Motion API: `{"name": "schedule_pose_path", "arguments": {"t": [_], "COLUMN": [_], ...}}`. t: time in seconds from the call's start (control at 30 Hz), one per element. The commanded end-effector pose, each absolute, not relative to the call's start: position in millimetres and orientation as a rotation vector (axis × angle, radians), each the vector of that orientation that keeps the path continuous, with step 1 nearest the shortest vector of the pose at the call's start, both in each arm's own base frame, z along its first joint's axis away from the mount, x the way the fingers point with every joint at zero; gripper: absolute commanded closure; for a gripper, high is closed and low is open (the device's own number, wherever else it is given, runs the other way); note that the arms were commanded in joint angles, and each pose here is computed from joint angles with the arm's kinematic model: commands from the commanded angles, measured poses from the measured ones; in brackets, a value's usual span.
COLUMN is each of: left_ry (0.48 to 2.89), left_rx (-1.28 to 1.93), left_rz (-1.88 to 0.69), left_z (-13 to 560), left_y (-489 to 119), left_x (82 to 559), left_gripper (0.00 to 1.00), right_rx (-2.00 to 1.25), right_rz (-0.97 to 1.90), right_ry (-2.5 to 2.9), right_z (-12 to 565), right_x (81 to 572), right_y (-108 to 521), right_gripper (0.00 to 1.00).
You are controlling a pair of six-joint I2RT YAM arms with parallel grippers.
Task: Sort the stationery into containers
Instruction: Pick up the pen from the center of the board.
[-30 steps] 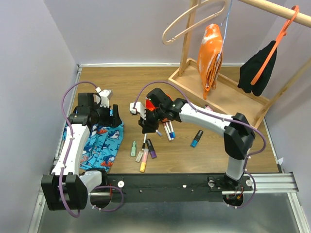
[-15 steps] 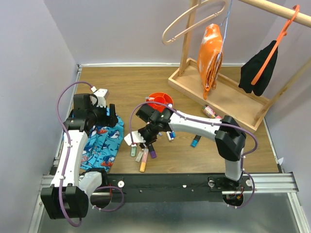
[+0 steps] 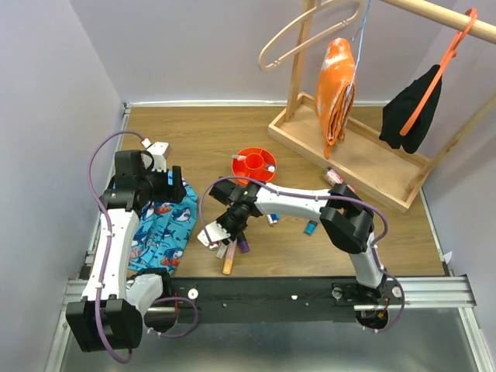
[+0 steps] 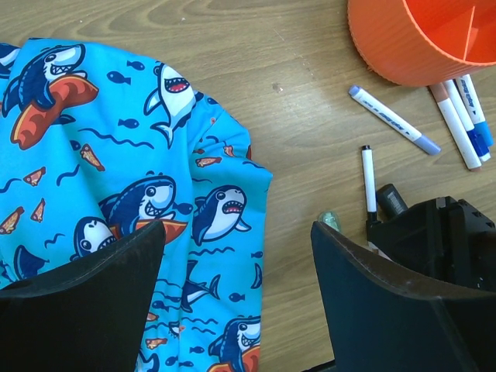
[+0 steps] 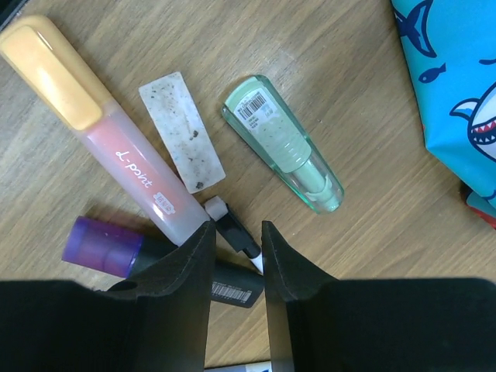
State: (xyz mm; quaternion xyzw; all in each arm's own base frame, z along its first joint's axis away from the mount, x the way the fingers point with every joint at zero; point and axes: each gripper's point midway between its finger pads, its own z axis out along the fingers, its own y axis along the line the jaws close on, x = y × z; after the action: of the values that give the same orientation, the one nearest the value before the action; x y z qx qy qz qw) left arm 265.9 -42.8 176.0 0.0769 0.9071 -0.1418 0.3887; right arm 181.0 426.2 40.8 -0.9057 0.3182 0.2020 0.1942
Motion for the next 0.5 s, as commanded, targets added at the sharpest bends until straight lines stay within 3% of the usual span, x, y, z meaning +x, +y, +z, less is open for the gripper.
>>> {"name": "schedule_pose_path", "arguments": {"t": [0.0,0.47], "left_ry": [2.310,2.321], "left_rx": [0.166,0.155], "left_rz": [-0.350,-0.354], "left_z": [174,168], "left_y": [-39,-38], "left_x": [262,264], "left_gripper": [0.15,0.14], "right_rx": [-2.573,-2.715], "right_rz": [0.534,0.539], "right_ry": [0.853,0.836], "right_z": [35,16], "right_x": [186,186], "right_y": [432,420], "right_gripper": [0.62,0.62]}}
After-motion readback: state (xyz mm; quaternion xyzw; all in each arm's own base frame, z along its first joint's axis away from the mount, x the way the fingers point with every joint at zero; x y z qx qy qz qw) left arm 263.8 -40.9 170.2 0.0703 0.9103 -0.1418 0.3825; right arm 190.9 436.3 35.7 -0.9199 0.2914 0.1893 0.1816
